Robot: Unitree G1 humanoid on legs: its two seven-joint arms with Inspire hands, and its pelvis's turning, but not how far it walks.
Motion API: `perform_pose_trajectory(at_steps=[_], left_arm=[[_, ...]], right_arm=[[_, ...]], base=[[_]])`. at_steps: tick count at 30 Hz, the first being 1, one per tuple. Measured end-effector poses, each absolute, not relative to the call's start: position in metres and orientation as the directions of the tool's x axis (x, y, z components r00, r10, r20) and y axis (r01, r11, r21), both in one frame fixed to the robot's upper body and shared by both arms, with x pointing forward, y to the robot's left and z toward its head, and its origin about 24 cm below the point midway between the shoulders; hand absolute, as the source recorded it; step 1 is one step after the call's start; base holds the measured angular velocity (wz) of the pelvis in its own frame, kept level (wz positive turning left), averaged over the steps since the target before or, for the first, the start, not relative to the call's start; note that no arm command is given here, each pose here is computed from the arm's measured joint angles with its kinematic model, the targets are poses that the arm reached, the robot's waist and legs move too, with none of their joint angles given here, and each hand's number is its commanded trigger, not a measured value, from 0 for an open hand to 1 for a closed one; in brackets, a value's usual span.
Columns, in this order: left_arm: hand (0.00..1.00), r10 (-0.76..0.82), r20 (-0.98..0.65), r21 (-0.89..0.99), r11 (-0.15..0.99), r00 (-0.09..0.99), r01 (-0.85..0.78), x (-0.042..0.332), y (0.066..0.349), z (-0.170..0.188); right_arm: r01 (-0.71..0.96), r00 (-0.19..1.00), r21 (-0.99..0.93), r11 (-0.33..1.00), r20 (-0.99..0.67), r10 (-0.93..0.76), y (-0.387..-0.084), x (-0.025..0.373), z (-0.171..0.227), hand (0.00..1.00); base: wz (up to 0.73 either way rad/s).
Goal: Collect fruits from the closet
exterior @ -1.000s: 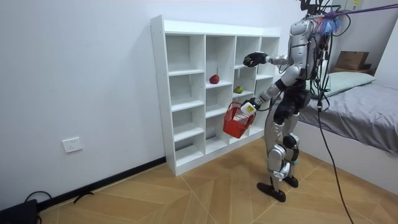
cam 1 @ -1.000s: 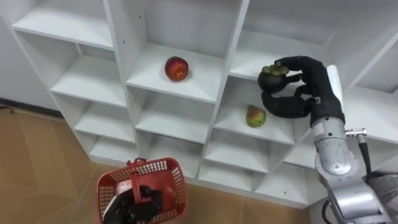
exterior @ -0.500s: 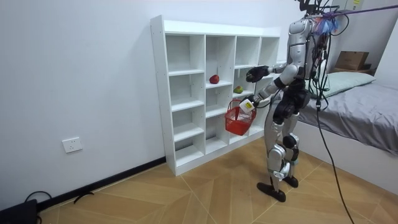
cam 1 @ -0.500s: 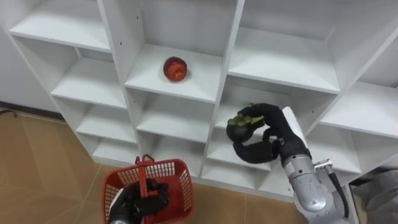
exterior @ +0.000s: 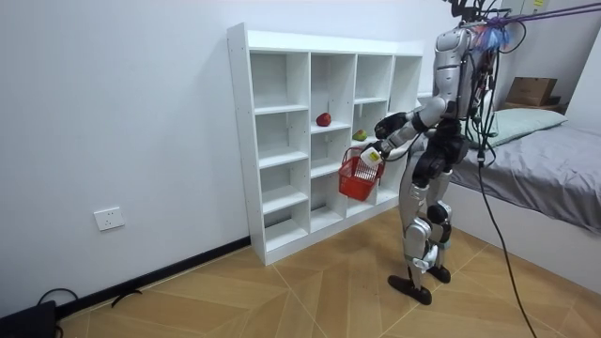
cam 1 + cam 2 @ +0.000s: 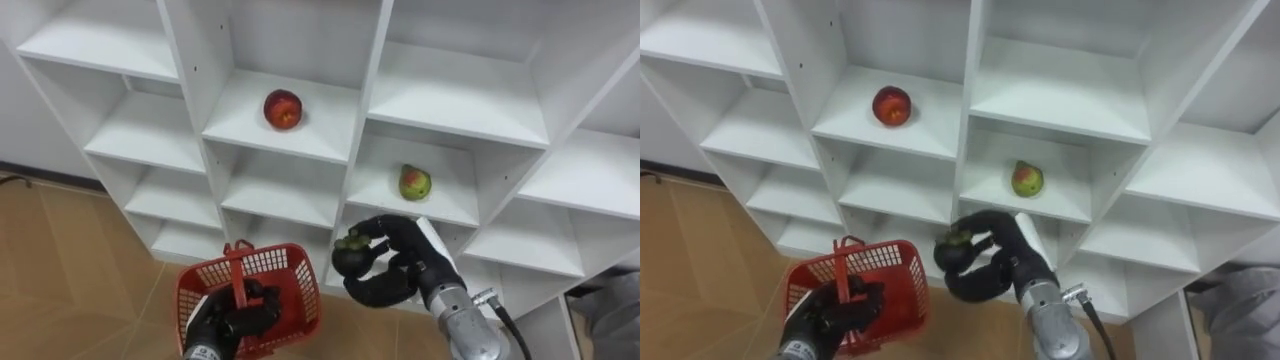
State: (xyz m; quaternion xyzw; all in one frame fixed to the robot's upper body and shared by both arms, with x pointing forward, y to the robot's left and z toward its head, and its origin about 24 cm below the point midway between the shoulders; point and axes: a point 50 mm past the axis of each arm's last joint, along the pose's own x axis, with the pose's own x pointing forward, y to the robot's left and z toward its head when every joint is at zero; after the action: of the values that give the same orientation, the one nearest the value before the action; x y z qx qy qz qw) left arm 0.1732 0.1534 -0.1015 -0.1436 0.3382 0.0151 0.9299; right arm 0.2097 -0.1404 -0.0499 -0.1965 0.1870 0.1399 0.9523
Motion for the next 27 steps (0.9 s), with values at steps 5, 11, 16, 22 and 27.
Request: perform_pose_trajectory(at_steps=[5, 11, 16, 22, 27], left_arm=[[1.00, -0.096, -0.625, -0.263, 0.960, 0.774, -0.093, 0.176, 0.147, -0.100], [1.00, -0.121, -0.634, -0.263, 0.963, 0.764, -0.066, 0.175, 0.143, -0.101], [1.00, -0.131, -0.641, -0.268, 0.962, 0.756, -0.060, 0.175, 0.142, -0.102], [1.00, -0.148, -0.635, -0.287, 0.957, 0.758, -0.053, 0.176, 0.137, -0.101], [1.00, -0.165, -0.631, -0.299, 0.953, 0.758, -0.042, 0.176, 0.135, -0.101]], right_arm=[[-0.368, 0.883, -0.344, 0.864, -0.419, 0.209, -0.139, 0.209, -0.051, 1.00], [-0.443, 0.852, -0.377, 0.813, -0.459, 0.251, -0.133, 0.206, -0.054, 1.00], [-0.479, 0.830, -0.378, 0.792, -0.488, 0.269, -0.129, 0.204, -0.057, 1.00], [-0.493, 0.828, -0.418, 0.763, -0.494, 0.265, -0.126, 0.204, -0.058, 1.00], [-0.504, 0.820, -0.404, 0.764, -0.502, 0.276, -0.119, 0.204, -0.059, 1.00]], base=[[0.01], [0.01], [0.01], [0.03], [0.01]])
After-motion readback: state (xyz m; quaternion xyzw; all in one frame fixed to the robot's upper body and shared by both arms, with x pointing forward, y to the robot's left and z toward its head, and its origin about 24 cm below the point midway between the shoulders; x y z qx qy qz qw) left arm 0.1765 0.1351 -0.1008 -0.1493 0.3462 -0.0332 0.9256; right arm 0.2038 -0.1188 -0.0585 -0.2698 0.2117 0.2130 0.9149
